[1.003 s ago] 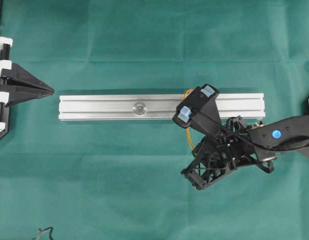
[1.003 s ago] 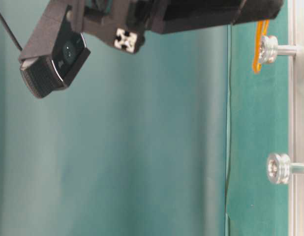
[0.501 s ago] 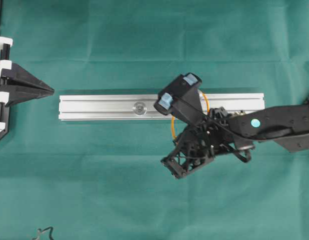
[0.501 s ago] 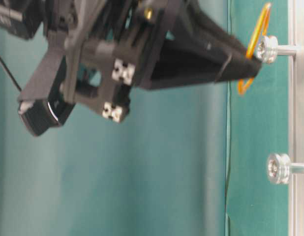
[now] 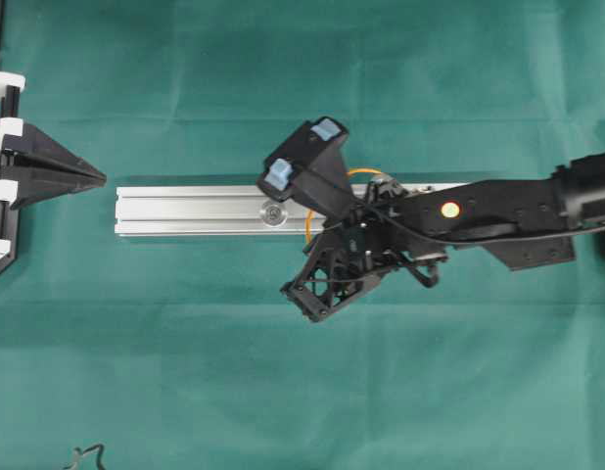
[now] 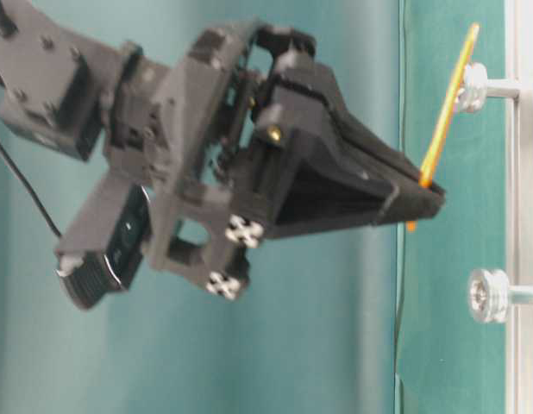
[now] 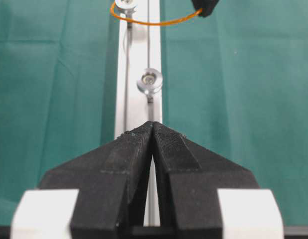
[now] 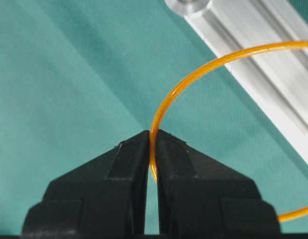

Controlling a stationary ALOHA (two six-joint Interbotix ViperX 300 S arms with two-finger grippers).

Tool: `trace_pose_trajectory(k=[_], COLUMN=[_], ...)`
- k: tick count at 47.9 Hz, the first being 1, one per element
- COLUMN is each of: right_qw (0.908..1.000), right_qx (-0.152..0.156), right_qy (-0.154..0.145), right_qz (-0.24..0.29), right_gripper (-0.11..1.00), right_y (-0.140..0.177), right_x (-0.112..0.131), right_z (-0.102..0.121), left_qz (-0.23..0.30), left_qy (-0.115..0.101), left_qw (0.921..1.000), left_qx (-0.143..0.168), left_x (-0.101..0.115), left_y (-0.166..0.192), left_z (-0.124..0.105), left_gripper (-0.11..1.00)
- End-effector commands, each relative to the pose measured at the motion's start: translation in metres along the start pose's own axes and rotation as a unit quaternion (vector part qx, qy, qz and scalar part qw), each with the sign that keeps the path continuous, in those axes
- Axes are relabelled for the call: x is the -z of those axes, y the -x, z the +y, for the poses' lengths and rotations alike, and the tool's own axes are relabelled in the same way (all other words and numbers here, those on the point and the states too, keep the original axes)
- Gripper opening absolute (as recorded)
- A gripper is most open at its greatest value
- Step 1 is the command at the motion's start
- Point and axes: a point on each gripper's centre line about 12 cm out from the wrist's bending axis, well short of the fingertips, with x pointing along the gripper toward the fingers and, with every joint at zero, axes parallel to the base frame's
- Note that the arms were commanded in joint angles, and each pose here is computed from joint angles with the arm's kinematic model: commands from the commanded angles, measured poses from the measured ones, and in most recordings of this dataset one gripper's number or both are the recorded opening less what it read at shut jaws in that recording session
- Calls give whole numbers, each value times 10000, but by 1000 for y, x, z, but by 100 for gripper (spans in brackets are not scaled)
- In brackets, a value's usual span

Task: Hook the rubber onto the shaft.

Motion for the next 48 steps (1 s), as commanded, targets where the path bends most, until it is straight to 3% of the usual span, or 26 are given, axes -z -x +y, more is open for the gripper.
trace_pose_trajectory(k=[1,16,48], right_qw=[9997,9988,9976], right_qx=[-214,-383,-421], right_qy=[32,-18,-2], right_qz=[-148,-305,-556], right_gripper=[7,7,7], right_y=[11,-1,-19], right_x=[-10,-26,-44], right_z=[12,20,15], left_qz=[-161,-161,-161], left_qy=[-16,-15,-15], left_qw=[9999,9999,9999], left_qx=[2,-2,-2], left_x=[-13,-13,-13], left_y=[2,2,2], left_z=[0,0,0], left_gripper=[0,0,0])
